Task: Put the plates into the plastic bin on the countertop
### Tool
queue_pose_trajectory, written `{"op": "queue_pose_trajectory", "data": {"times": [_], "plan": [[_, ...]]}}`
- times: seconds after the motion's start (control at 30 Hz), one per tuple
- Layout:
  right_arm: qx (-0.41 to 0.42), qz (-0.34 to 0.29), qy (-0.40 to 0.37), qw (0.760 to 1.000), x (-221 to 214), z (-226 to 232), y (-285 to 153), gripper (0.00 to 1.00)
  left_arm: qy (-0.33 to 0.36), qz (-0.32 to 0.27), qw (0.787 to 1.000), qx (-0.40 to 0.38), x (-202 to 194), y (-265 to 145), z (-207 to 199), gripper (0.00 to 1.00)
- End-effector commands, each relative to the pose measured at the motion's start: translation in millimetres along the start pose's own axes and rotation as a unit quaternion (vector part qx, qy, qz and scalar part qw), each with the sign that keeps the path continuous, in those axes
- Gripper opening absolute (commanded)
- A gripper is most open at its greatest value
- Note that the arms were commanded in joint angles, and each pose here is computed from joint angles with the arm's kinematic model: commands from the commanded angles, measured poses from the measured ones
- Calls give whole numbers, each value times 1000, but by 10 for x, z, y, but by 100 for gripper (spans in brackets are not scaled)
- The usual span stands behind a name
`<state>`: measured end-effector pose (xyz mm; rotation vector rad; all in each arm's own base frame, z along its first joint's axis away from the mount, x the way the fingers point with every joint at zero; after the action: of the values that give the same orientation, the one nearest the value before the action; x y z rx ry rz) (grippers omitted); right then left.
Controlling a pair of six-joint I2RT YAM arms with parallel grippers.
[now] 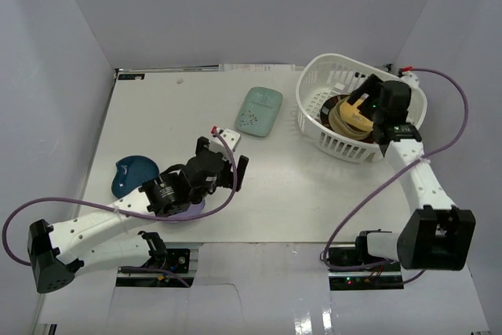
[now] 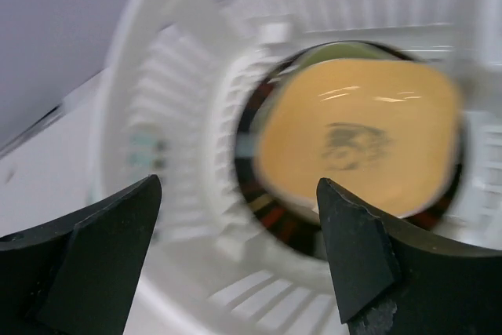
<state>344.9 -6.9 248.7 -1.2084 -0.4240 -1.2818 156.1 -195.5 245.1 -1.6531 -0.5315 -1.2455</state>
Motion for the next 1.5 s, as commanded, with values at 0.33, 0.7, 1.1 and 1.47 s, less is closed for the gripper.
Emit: {"op": "queue_pose_trajectory", "data": {"times": [0.33,0.7,1.1,1.47], "plan": [[487,196,-189,830,-2514,1899,-1937,79,-193,-223,938,185,421,-721,829,98],[508,324,-212,770,-3719,2677,-1912,81,-188,-216,936,204,392,-669,879,98],[442,275,-224,824,-3624,2465,-1847,8,-190,-214,939,191,394,-662,867,98],[245,-16,-140,959,-891,1285,-1092,8,-169,-190,957,140,395,-535,743,98]]}}
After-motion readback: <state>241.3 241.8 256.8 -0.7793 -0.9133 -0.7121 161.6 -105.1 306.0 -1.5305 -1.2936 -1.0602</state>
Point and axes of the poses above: each gripper's point midway between its finger pads, its own y axis out along the fingers, its own z axis along the line the jaws close on, x = y × z, the point moved 8 cm from there along -y, back along the fingers, and after that the axes turned 3 degrees about -y, right-handed, at the moved point
